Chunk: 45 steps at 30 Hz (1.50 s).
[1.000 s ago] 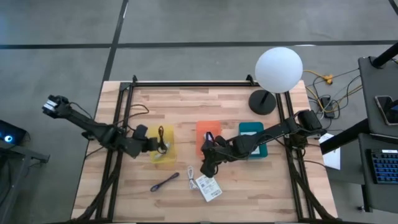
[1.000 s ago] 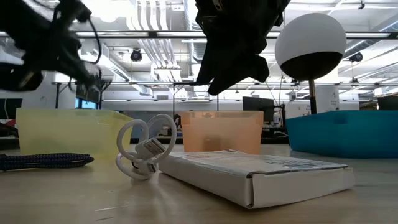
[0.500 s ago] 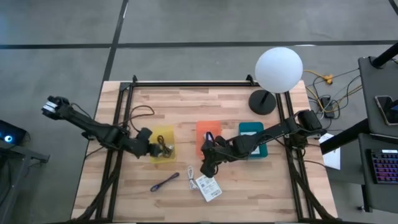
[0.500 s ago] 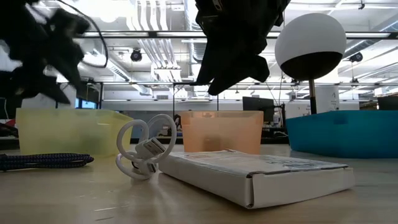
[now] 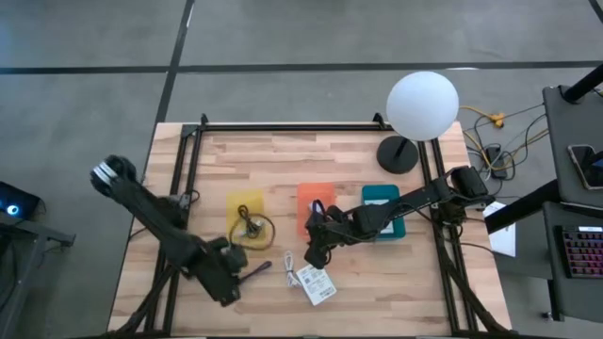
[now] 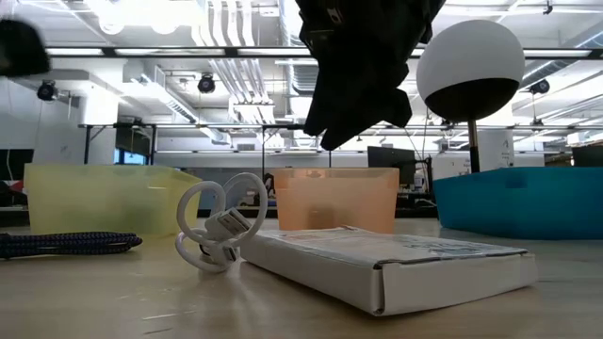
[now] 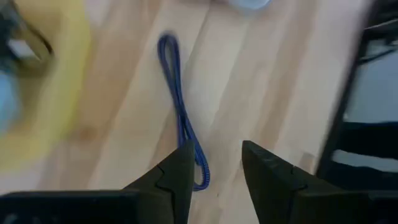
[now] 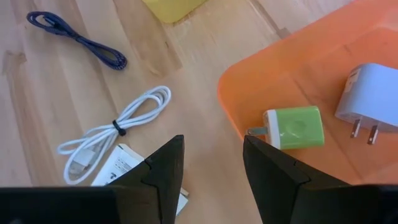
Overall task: Pick and place items into bin
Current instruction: Put the dark blue USB cable into the yellow bin
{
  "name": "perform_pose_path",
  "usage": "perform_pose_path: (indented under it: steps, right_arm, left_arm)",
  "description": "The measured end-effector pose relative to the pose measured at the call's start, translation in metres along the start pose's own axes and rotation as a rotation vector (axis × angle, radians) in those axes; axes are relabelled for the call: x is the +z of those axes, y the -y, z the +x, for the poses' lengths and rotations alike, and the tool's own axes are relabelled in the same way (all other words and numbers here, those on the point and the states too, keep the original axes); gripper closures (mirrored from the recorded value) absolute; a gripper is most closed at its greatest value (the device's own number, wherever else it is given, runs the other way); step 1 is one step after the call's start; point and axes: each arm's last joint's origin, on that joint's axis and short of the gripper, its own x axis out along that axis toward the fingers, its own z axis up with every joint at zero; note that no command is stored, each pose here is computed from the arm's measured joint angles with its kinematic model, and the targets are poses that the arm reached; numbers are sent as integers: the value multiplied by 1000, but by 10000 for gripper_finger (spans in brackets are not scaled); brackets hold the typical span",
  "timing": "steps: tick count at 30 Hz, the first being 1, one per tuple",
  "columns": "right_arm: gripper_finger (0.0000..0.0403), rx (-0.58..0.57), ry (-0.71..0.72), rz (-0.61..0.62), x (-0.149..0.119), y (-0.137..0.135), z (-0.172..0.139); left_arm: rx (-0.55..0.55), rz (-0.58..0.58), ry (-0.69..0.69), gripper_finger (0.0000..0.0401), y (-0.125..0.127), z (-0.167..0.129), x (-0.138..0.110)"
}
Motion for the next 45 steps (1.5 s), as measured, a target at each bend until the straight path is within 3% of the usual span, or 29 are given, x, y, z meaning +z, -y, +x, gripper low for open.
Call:
perform_pose_path:
  steps: [4, 10, 16, 30, 41, 45]
  right_arm:
    - [250, -2, -11, -5, -2, 1, 2]
    - [250, 30, -48, -29, -4, 1, 2]
    - [250, 24, -61, -50, -6, 2, 2]
    - [250, -1, -88, -76, -8, 4, 2]
    - [250, -3, -85, -73, -8, 4, 2]
    - [250, -3, -85, -73, -8, 4, 2]
  left_arm:
    - [95, -43, -53, 258, 14, 33, 2]
    - [141, -75, -61, 207, 20, 53, 15]
    - [198, -93, -89, 206, 14, 71, 19]
    - [271, -81, -143, 256, 10, 98, 14]
    - [257, -35, -163, 386, 11, 99, 13]
    - [249, -39, -186, 391, 12, 97, 14]
